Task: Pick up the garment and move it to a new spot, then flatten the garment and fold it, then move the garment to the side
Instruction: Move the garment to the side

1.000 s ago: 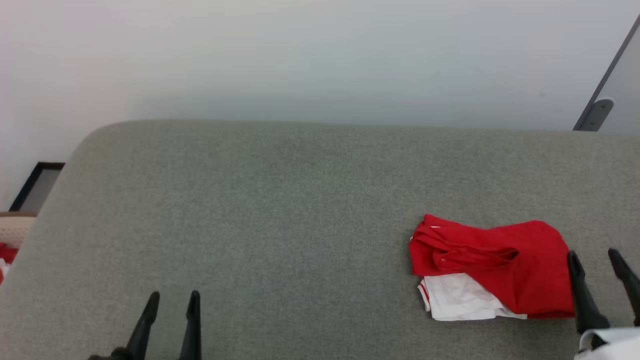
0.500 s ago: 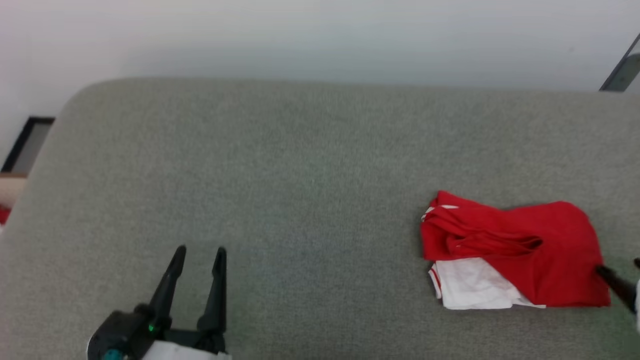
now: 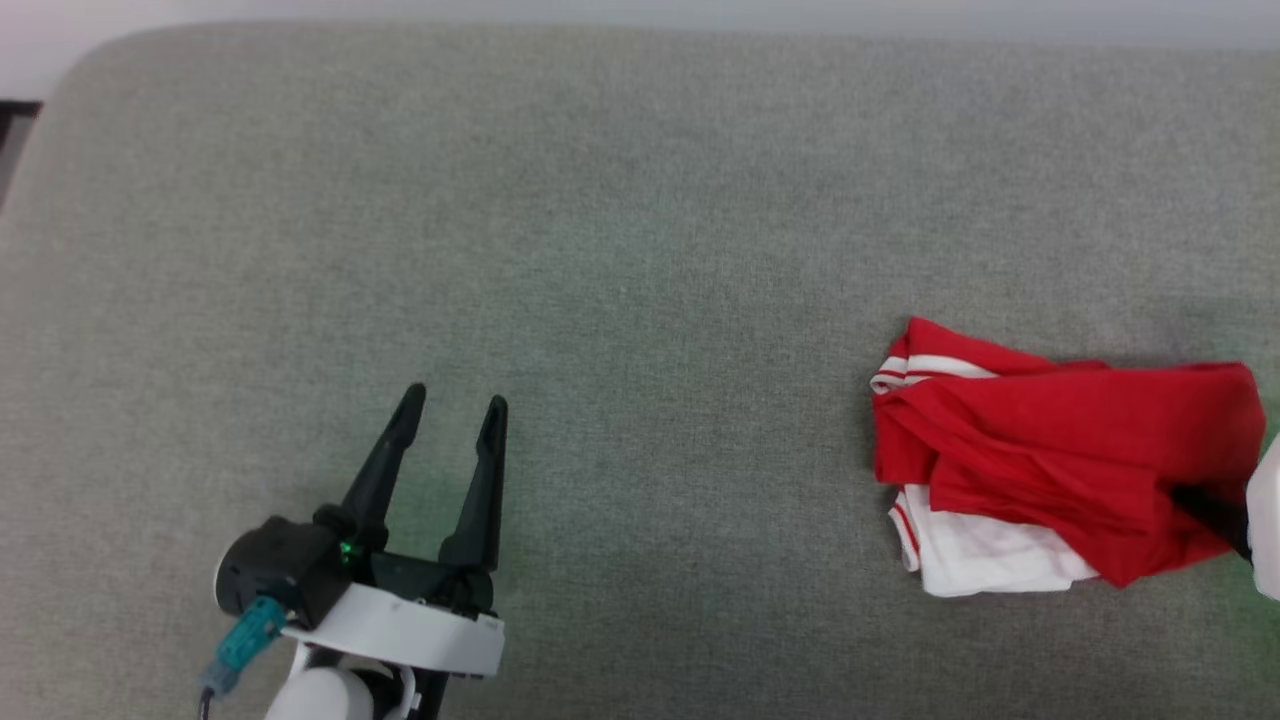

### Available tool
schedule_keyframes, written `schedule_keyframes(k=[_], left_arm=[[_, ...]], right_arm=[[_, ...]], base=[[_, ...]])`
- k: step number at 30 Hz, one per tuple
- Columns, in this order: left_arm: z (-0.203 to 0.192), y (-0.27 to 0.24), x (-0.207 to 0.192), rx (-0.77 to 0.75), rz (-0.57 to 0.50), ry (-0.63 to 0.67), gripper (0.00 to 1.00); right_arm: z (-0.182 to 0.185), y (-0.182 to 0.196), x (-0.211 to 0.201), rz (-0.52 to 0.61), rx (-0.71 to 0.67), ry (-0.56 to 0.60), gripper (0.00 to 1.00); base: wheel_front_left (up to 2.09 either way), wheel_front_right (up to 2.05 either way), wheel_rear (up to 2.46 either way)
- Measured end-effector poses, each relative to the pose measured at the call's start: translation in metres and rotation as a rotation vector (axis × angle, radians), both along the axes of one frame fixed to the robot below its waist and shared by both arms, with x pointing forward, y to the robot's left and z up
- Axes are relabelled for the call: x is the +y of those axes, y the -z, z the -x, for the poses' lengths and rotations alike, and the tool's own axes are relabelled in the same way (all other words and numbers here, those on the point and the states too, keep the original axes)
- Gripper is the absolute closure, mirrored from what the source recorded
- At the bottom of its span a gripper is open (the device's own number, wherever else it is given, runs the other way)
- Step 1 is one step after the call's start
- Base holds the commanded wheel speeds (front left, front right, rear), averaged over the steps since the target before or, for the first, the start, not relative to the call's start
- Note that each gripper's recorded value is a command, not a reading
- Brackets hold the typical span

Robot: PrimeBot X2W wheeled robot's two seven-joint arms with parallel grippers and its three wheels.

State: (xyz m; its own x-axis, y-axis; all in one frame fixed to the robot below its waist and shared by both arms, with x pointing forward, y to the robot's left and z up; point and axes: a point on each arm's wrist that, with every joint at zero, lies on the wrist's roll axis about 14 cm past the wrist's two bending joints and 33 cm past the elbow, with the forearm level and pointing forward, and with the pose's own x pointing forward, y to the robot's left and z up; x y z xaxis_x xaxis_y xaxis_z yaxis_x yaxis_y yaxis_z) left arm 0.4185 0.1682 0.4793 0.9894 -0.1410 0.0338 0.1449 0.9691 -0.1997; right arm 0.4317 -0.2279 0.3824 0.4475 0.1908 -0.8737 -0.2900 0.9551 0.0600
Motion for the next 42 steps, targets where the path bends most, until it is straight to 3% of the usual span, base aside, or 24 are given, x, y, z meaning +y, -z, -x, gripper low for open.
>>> schedule_keyframes(k=[1, 2, 3, 4, 10, 19, 30, 42], left_arm=[[-0.002, 0.002, -0.001, 0.004, -0.004, 0.007, 0.00], [-0.004, 0.002, -0.001, 0.002, -0.008, 0.011, 0.00], [-0.007, 0.001, -0.003, -0.002, -0.010, 0.018, 0.00], [-0.008, 0.001, -0.005, -0.005, -0.010, 0.026, 0.00], [-0.023, -0.007, -0.023, -0.044, -0.031, 0.101, 0.00], [-0.063, -0.031, -0.083, -0.173, -0.079, 0.315, 0.00], [-0.118, -0.050, -0.172, -0.357, -0.143, 0.629, 0.00], [-0.170, -0.035, -0.196, -0.414, -0.131, 0.700, 0.00]], right_arm=[[-0.002, 0.002, 0.003, -0.010, -0.011, -0.002, 0.43], [-0.005, 0.002, 0.004, -0.020, -0.027, 0.001, 0.62], [-0.008, 0.001, 0.006, -0.034, -0.047, 0.009, 0.87], [-0.010, 0.000, 0.007, -0.049, -0.069, 0.017, 1.00], [-0.010, -0.009, -0.003, -0.120, -0.170, 0.105, 1.00], [0.007, -0.039, -0.097, -0.049, -0.362, 0.352, 1.00], [-0.010, -0.087, -0.212, 0.201, -0.623, 0.560, 1.00], [-0.040, -0.076, -0.274, 0.455, -0.646, 0.602, 1.00]], base=[[0.00, 0.00, 0.00], [0.00, 0.00, 0.00], [0.00, 0.00, 0.00], [0.00, 0.00, 0.00], [0.00, 0.00, 0.00], [0.00, 0.00, 0.00], [0.00, 0.00, 0.00], [0.00, 0.00, 0.00]])
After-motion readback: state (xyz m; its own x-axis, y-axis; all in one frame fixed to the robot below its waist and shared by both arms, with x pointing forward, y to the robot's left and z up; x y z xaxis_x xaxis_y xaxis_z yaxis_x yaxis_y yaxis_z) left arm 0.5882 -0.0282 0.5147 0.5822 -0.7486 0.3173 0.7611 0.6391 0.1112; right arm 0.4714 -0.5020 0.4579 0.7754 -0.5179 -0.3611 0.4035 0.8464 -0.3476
